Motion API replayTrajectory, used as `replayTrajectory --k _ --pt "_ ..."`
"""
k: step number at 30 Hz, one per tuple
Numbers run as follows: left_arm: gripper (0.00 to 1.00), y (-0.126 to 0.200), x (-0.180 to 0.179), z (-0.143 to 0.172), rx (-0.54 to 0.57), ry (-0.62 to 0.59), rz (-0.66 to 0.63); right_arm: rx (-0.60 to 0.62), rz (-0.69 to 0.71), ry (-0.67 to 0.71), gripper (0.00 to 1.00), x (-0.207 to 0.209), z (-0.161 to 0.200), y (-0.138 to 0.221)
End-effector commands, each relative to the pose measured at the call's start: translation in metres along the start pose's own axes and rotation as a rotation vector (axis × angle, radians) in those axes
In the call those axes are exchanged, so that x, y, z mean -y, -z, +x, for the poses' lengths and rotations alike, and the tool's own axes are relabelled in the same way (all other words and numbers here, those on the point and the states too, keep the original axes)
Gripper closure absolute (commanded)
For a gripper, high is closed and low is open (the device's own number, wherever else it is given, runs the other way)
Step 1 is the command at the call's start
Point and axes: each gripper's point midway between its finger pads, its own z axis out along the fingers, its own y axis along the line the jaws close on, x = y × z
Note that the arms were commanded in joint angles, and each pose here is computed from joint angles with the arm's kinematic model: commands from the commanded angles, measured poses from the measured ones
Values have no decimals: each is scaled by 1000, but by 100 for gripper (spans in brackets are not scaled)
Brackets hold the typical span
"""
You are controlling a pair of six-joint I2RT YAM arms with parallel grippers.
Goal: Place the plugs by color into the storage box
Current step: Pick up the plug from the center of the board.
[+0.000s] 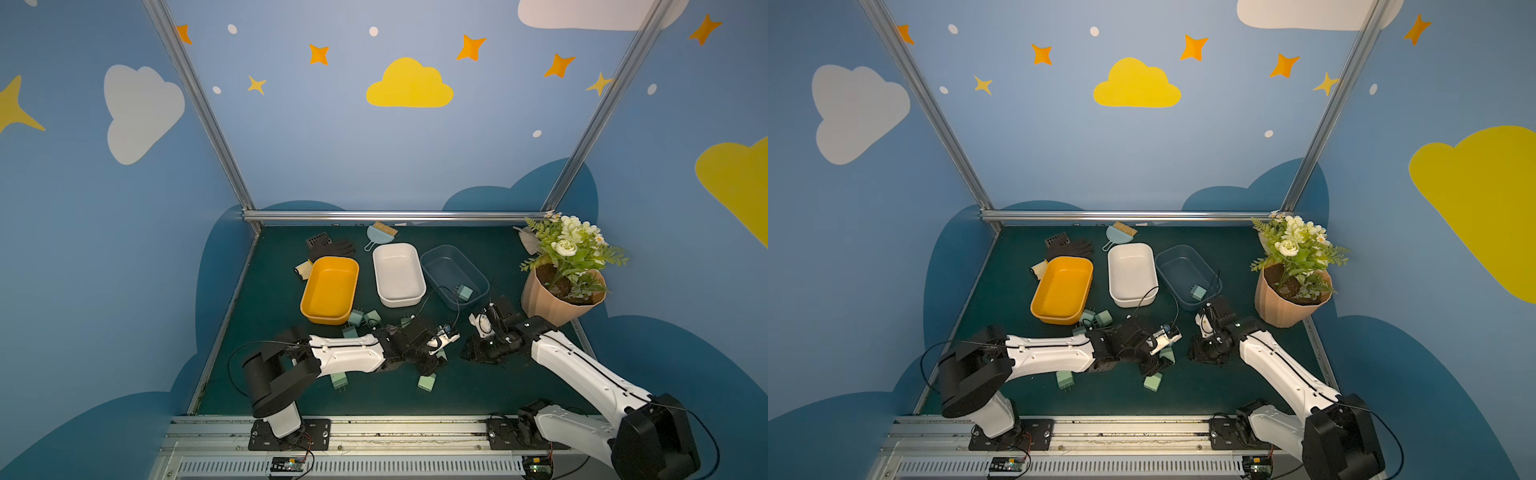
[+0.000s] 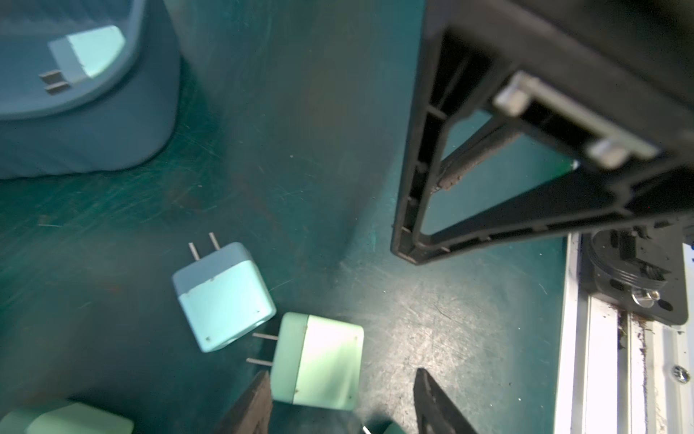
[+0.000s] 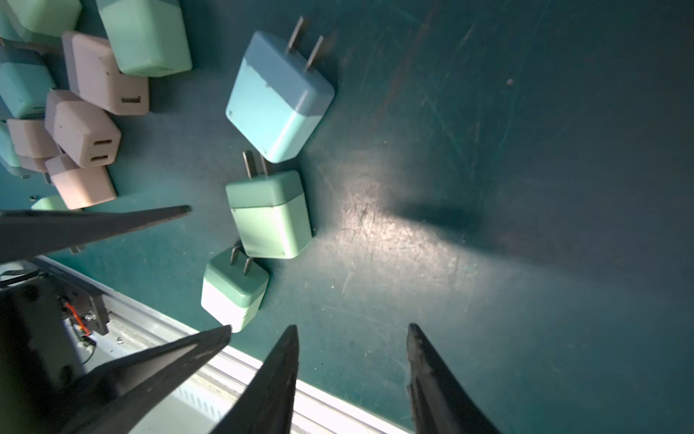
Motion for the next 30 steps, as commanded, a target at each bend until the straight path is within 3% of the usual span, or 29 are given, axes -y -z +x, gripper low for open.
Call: replayTrajectory --k 1,12,30 --pt "39 -6 4 1 -7 9 31 6 -40 -25 52 -5 3 -3" --pt "39 -18 -22 17 -135 19 -97 -29 -28 -48 51 1 2 -21" --pt "41 -32 -18 29 -225 21 -60 -56 -37 -51 51 -4 -7 -31"
